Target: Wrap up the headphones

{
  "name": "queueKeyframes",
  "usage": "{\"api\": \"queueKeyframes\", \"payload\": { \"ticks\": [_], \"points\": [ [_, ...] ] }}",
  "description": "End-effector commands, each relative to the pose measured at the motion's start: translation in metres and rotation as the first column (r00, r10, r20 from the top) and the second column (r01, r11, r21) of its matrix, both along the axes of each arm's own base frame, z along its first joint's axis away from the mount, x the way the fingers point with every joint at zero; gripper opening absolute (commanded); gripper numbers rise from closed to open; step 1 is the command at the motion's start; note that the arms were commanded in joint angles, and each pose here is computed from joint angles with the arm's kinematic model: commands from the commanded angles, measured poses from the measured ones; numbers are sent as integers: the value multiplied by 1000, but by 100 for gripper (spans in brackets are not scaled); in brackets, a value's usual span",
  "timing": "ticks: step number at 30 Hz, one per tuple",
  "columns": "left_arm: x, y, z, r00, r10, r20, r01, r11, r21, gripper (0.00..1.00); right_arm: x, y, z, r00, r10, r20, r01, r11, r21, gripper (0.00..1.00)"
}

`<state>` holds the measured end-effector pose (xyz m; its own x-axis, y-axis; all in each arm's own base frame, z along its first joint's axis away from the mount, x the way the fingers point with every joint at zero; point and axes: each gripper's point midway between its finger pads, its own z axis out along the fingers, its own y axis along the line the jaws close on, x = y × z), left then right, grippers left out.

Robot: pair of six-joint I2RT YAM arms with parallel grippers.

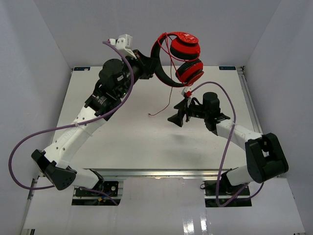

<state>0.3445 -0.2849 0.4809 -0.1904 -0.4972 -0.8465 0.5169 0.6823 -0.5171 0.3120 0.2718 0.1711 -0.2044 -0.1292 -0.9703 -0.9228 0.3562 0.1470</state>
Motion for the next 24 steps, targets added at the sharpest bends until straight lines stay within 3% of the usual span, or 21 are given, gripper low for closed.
{"api": "queueKeyframes", "payload": {
  "ticks": [1, 4, 7, 9, 10, 13, 14, 16, 19, 24],
  "points": [
    [-23, 13, 47, 997, -21, 79, 30, 993, -116, 0, 22, 30, 59, 996, 28, 83, -41, 986, 162, 90],
    [-24, 13, 49, 997, -22, 76, 32, 991, -129, 0, 30, 42, 72, 995, 51, 87, -71, 967, 243, 92],
    [-25, 15, 54, 996, -17, 83, 28, 990, -141, 0, 18, 58, 85, 979, 189, 81, -205, 926, 316, 91],
    [-25, 18, 59, 996, -2, 88, 15, 989, -149, 0, 11, 68, 83, 965, 258, 43, -256, 899, 355, 67],
    [-24, 19, 60, 996, 7, 88, 7, 989, -151, 0, 7, 71, 81, 961, 275, 32, -268, 896, 354, 46],
    [-18, 37, 59, 992, 103, 72, -89, 980, -176, 0, -9, 66, 66, 962, 272, 28, -264, 900, 347, 12],
    [-15, 46, 57, 987, 151, 60, -138, 973, -187, 0, -15, 62, 61, 964, 266, 29, -260, 904, 339, 8],
    [-10, 60, 53, 972, 232, 46, -217, 953, -213, 0, -27, 54, 52, 967, 253, 31, -250, 917, 310, 8],
    [1, 79, 42, 938, 346, 39, -327, 914, -239, 0, -39, 41, 25, 984, 176, 29, -178, 974, 139, 8],
    [34, 77, -5, 899, 437, 15, -433, 896, -102, 0, -48, 15, 42, 977, 75, 202, -52, 992, -117, 8]
  ]
}}
